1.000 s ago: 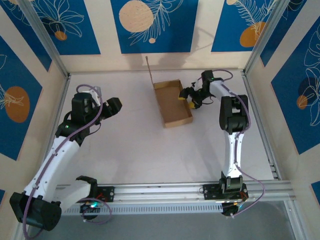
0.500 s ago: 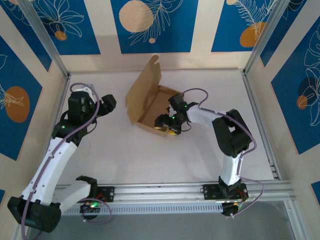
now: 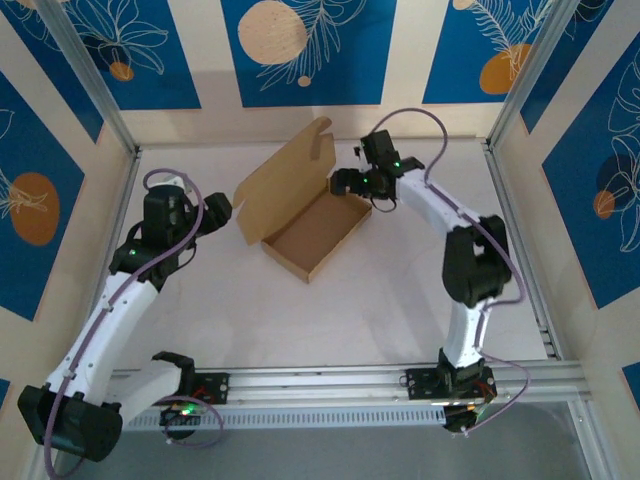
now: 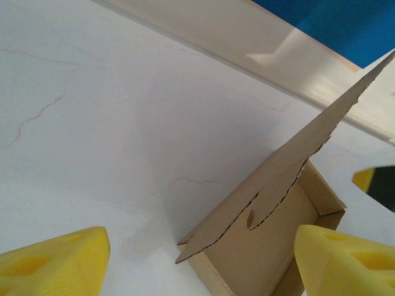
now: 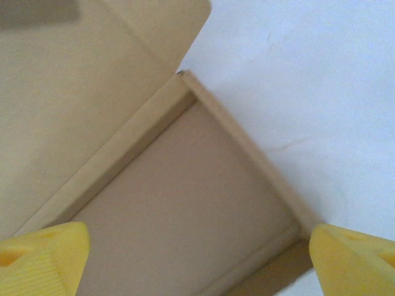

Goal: Fold the paper box

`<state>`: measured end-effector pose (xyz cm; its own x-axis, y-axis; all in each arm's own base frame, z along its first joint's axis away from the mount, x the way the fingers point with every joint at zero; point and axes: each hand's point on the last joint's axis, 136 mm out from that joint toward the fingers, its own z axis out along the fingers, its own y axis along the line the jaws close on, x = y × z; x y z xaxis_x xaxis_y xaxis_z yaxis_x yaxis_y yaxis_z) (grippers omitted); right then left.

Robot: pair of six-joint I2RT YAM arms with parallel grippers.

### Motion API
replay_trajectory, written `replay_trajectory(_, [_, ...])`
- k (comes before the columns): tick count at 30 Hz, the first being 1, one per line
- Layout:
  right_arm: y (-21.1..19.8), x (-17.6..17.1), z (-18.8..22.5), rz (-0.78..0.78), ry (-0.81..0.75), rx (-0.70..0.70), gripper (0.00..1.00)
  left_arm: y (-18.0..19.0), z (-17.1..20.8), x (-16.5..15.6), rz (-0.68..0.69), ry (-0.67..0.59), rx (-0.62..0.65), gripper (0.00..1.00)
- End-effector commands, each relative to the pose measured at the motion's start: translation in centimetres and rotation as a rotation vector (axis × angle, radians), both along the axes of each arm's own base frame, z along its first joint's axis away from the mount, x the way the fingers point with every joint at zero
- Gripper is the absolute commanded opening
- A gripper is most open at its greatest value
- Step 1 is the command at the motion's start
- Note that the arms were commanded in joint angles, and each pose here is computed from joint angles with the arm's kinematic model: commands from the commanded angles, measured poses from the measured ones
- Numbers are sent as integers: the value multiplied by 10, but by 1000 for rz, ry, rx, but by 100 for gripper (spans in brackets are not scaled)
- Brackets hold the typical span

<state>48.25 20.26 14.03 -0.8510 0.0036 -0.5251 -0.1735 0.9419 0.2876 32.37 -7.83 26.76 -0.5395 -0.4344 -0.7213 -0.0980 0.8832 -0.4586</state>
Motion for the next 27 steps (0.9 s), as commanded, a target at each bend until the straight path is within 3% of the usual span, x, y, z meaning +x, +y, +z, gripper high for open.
replay_trajectory(1, [-11, 1, -29, 92, 107, -58, 89, 0, 3, -5, -16, -10, 28, 78])
replay_trajectory(6, [-13, 9, -62, 85, 166, -94, 83, 4, 6, -7, -6, -19, 50, 78])
replay_trajectory(11, [-9, 5, -77, 82, 193, -136, 68, 8, 7, -9, 7, -13, 68, 78])
replay_trajectory(20, [-10, -63, -90, 0, 262, -212, 45, 8, 6, -10, 4, -26, 72, 78])
replay_trajectory(23, [0, -97, -93, 31, 281, -198, 43, 9, 9, -9, 3, -37, 81, 78])
replay_trajectory(26, [-10, -109, -85, 7, 233, -308, 45, 11, 12, -9, 7, -45, 93, 78])
replay_trajectory(27, [-15, -108, -80, -13, 210, -351, 50, 12, 14, -9, 10, -51, 96, 78])
